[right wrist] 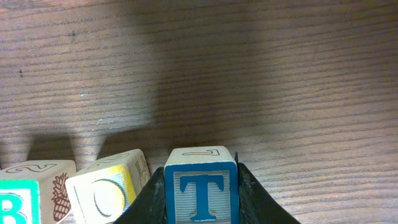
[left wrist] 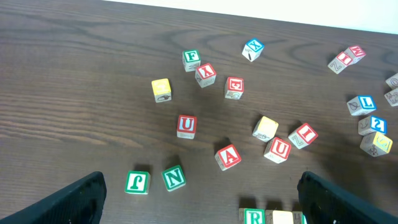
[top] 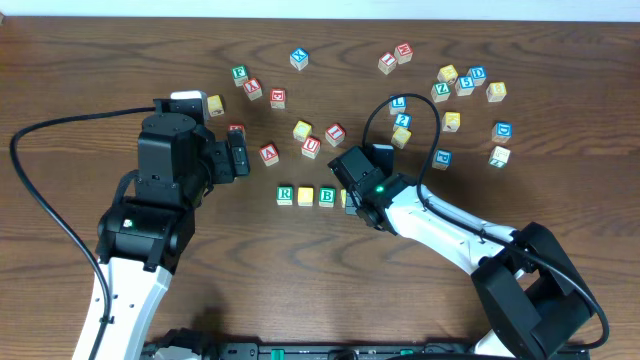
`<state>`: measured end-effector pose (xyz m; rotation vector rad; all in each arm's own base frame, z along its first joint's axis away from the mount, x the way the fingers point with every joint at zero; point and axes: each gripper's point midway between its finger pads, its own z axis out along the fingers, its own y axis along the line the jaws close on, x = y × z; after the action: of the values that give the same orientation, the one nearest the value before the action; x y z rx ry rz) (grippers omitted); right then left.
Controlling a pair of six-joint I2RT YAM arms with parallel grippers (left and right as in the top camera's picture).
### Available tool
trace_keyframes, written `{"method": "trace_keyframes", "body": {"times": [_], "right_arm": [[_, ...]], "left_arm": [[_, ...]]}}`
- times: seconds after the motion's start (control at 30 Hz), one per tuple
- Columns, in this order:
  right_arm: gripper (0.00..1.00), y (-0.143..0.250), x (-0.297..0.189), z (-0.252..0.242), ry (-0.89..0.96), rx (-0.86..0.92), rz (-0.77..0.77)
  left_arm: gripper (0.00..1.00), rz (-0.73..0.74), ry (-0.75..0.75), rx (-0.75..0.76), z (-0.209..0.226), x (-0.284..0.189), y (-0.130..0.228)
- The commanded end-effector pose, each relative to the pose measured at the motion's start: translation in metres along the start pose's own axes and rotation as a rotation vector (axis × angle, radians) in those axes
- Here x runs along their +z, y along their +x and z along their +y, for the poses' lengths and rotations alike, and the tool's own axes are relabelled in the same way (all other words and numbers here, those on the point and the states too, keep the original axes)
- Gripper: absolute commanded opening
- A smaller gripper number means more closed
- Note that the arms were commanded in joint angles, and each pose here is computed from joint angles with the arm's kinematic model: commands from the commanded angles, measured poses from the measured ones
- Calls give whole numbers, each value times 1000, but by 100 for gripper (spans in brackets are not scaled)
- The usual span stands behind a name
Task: Spell out ROBOT
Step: 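Lower the blue T block onto the table right of the yellow O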
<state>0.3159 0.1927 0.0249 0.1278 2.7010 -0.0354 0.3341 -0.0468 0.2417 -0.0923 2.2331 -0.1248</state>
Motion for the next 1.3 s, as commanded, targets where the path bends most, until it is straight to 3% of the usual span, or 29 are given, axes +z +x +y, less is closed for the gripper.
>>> {"method": "trace_keyframes", "body": {"times": [0.0, 0.87, 0.9, 0.93, 1.03, 1.27], "right_arm": [[5, 2, 3, -3, 22, -26, -5], [9, 11, 18, 4, 4, -38, 29], [11, 11, 18, 4, 4, -39, 29], [23, 11, 18, 4, 4, -38, 30], [37, 11, 18, 4, 4, -38, 30], [35, 11, 18, 4, 5, -39, 31]], "left_arm": [[96, -9, -6, 0, 2, -2, -3], [96, -9, -6, 0, 2, -2, -3], [96, -9, -6, 0, 2, -2, -3], [97, -9, -6, 0, 2, -2, -3], [96, -9, -6, 0, 2, -2, -3], [96, -9, -6, 0, 2, -2, -3]]}}
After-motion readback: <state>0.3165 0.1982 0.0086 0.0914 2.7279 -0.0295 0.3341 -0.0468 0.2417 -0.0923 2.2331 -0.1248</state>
